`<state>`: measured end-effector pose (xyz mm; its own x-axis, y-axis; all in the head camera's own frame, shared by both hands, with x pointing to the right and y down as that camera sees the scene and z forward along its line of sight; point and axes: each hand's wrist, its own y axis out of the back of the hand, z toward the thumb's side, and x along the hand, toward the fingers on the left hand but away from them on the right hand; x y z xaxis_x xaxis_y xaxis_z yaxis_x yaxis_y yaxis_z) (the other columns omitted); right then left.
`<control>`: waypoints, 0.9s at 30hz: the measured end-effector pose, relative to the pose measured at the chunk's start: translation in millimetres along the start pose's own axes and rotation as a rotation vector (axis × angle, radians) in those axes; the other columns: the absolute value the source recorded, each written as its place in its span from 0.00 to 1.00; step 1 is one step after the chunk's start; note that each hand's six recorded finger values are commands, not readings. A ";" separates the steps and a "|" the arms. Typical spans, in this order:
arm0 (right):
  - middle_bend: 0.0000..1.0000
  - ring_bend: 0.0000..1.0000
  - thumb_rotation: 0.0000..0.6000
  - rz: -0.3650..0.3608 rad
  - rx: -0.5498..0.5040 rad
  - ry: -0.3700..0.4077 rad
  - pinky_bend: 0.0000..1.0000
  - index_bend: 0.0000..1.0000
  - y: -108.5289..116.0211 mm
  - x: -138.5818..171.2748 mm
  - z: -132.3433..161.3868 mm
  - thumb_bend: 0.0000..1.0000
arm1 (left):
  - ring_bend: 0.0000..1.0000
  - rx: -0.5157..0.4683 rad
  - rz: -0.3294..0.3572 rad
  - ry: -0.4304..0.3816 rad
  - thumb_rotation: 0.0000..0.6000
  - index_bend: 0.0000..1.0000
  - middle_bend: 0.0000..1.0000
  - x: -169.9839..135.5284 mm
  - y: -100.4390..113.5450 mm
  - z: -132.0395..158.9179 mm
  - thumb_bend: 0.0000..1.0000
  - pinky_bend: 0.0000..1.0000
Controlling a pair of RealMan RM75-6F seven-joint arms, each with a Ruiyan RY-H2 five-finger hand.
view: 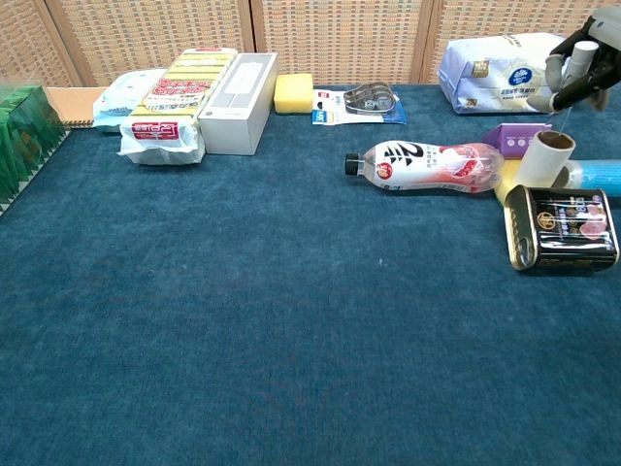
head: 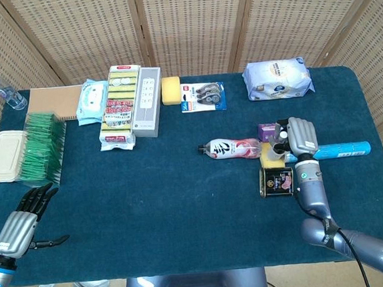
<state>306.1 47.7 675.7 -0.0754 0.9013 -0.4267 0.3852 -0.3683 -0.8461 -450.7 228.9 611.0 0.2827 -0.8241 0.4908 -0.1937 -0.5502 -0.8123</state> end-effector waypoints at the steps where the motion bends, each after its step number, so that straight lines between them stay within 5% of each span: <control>1: 0.75 0.74 1.00 0.001 0.000 0.000 0.64 0.69 0.0 0.3 -0.7 0.38 | 0.00 0.000 0.000 0.000 0.64 0.00 0.00 -0.1 -0.1 0.1 0.00 0.03; 27: 0.41 0.40 1.00 0.037 0.035 0.016 0.40 0.36 0.6 11.3 -6.0 0.34 | 0.00 -0.004 0.002 -0.006 0.64 0.00 0.00 -1.4 0.6 0.4 0.00 0.03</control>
<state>311.0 59.0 672.3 -0.0470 0.8901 -0.4532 0.3550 -0.4092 -0.8405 -450.9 229.8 609.6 0.2882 -0.8243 0.4873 -0.1979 -0.5492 -0.8119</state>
